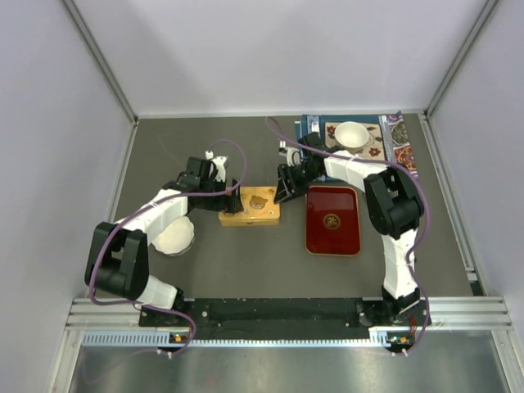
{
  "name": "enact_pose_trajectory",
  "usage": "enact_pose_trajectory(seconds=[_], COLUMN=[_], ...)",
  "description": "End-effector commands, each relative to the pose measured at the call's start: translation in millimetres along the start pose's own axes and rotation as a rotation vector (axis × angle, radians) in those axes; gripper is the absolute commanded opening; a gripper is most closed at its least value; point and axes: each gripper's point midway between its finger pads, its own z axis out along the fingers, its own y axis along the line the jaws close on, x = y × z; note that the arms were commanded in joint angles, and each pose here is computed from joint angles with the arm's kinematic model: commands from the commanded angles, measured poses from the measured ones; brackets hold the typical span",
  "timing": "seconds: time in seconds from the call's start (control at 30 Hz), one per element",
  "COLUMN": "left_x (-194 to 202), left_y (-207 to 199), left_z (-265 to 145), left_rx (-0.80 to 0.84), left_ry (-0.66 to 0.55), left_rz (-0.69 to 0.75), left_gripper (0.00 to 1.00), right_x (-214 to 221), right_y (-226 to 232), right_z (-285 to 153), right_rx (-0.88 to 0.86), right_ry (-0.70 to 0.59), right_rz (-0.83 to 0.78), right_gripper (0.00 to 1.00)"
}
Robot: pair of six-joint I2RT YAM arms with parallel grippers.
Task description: Pack the cookies
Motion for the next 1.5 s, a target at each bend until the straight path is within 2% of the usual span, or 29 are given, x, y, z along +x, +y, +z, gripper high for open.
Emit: enact_pose_trajectory(seconds=[0.0,0.17,0.3,0.5,0.57,0.73,0.83,0.87,1.0,1.17,1.27,1.33,1.47], left_x=[-27.0,-28.8,-29.5,-33.8,-35.5,-44.4,-53.0,-54.3,-69.1,-91.3,-105.9,-116.1,-133.9], left_y=[-8.2,-6.5,-5.1,-0.2,1.3,11.8,13.0,15.9,24.6,27.9,30.4,29.7,31.1], left_z=[-6.0,-8.3,-9.6,-12.3,-14.7,-24.9,-32.4,-34.0,-46.7,-66.6,-80.9,-90.7,-110.0], left_rx=[0.040,0.034,0.028,0.009,0.001,-0.049,-0.064,-0.081,-0.153,-0.208,-0.243,-0.258,-0.289], left_ry=[-0.107,-0.116,-0.122,-0.139,-0.148,-0.200,-0.229,-0.233,-0.273,-0.319,-0.378,-0.427,-0.525], left_rz=[0.024,0.022,0.021,0.018,0.017,0.030,0.056,0.067,0.076,0.117,0.141,0.156,0.177], left_gripper=[0.96,0.97,0.96,0.97,0.97,0.97,0.98,0.98,0.99,0.99,0.99,0.99,0.99], right_x=[-11.7,-31.7,-44.3,-67.1,-73.3,-80.3,-81.9,-83.2,-87.8,-94.9,-97.4,-94.1,-87.2], right_y=[6.5,21.8,37.2,60.6,65.1,72.1,67.8,64.2,54.5,31.8,13.5,8.7,-2.9], right_z=[-13.8,-33.7,-49.7,-84.6,-95.0,-121.0,-135.9,-141.8,-168.2,-223.7,-255.4,-278.8,-318.1], right_rx=[0.083,0.101,0.106,0.142,0.160,0.225,0.295,0.330,0.396,0.503,0.614,0.674,0.736], right_ry=[-0.017,-0.067,-0.102,-0.183,-0.207,-0.271,-0.305,-0.319,-0.376,-0.495,-0.562,-0.621,-0.722], right_rz=[-0.085,-0.138,-0.171,-0.241,-0.256,-0.296,-0.308,-0.307,-0.278,-0.205,-0.179,-0.169,-0.146], right_gripper=[0.50,0.55,0.63,0.66,0.71,0.75,0.79,0.84,0.86,0.88,0.90,0.96,0.98])
